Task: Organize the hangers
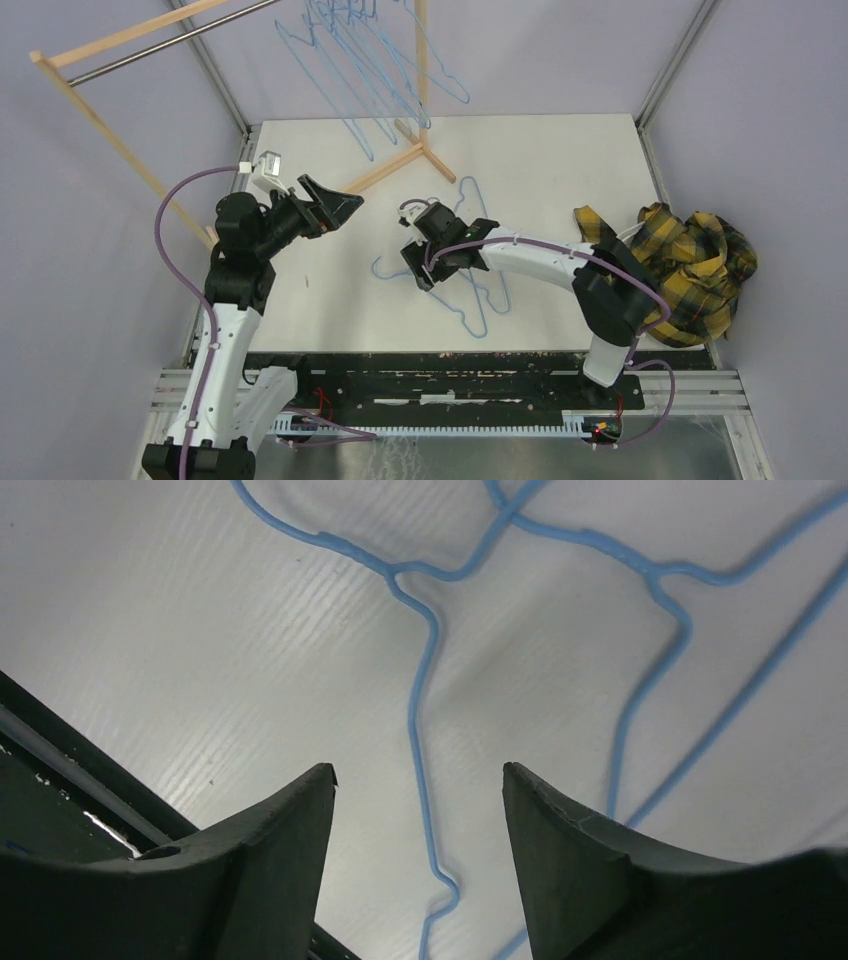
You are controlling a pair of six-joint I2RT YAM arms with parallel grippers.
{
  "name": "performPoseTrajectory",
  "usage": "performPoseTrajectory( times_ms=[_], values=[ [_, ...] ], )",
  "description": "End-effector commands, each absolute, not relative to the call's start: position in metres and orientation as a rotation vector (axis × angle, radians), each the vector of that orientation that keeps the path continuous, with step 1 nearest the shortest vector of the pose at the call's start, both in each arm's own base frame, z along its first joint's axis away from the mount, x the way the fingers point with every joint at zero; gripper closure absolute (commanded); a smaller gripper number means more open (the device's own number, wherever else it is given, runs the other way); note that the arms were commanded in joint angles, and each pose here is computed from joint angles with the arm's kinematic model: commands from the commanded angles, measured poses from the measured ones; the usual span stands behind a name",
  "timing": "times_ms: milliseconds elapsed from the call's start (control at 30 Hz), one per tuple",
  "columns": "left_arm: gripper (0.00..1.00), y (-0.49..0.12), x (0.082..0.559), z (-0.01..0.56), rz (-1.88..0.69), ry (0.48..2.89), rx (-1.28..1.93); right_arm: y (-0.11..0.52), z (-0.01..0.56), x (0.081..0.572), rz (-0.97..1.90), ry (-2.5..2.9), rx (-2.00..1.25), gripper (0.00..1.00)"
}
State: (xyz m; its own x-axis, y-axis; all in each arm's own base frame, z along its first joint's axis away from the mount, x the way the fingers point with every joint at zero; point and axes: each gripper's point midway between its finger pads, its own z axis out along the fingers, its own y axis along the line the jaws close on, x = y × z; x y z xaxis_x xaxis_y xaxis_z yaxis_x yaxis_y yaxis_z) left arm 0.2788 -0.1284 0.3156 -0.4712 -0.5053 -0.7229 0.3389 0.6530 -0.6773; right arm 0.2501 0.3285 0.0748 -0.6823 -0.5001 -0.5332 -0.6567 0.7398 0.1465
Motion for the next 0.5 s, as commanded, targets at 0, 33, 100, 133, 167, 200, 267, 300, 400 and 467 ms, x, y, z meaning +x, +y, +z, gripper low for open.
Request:
performPoseTrajectory(
  times_ms=[0,33,100,133,167,200,267,300,400,467],
  values=[
    [0.00,-0.123,0.268,0.299,-0.948,1.825,-0.118,0.358,0.067,0.253,0.503,2.464,-0.868,0.31],
    [0.00,-0.125,0.266,0.297,-0.959,1.827,-0.121,0.359,0.063,0.254,0.500,2.467,-0.863,0.33],
    [0.00,-0.126,0.262,0.292,-0.978,1.825,-0.121,0.361,0.055,0.256,0.496,2.477,-0.865,0.37],
    [0.00,-0.127,0.260,0.288,-0.981,1.830,-0.124,0.363,0.052,0.256,0.493,2.484,-0.868,0.38],
    [0.00,-0.126,0.258,0.284,-0.980,1.836,-0.127,0.364,0.049,0.257,0.489,2.490,-0.870,0.39],
    [0.00,-0.126,0.257,0.280,-0.977,1.841,-0.129,0.364,0.047,0.258,0.482,2.494,-0.868,0.40],
    [0.00,-0.126,0.256,0.274,-0.977,1.852,-0.131,0.364,0.043,0.262,0.453,2.492,-0.860,0.41],
    [0.00,-0.126,0.255,0.272,-0.978,1.853,-0.132,0.364,0.042,0.264,0.438,2.490,-0.857,0.41],
    [0.00,-0.127,0.252,0.269,-0.985,1.851,-0.129,0.365,0.039,0.269,0.408,2.485,-0.856,0.42],
    [0.00,-0.127,0.250,0.267,-0.988,1.851,-0.126,0.368,0.036,0.271,0.398,2.485,-0.858,0.41]
  ],
)
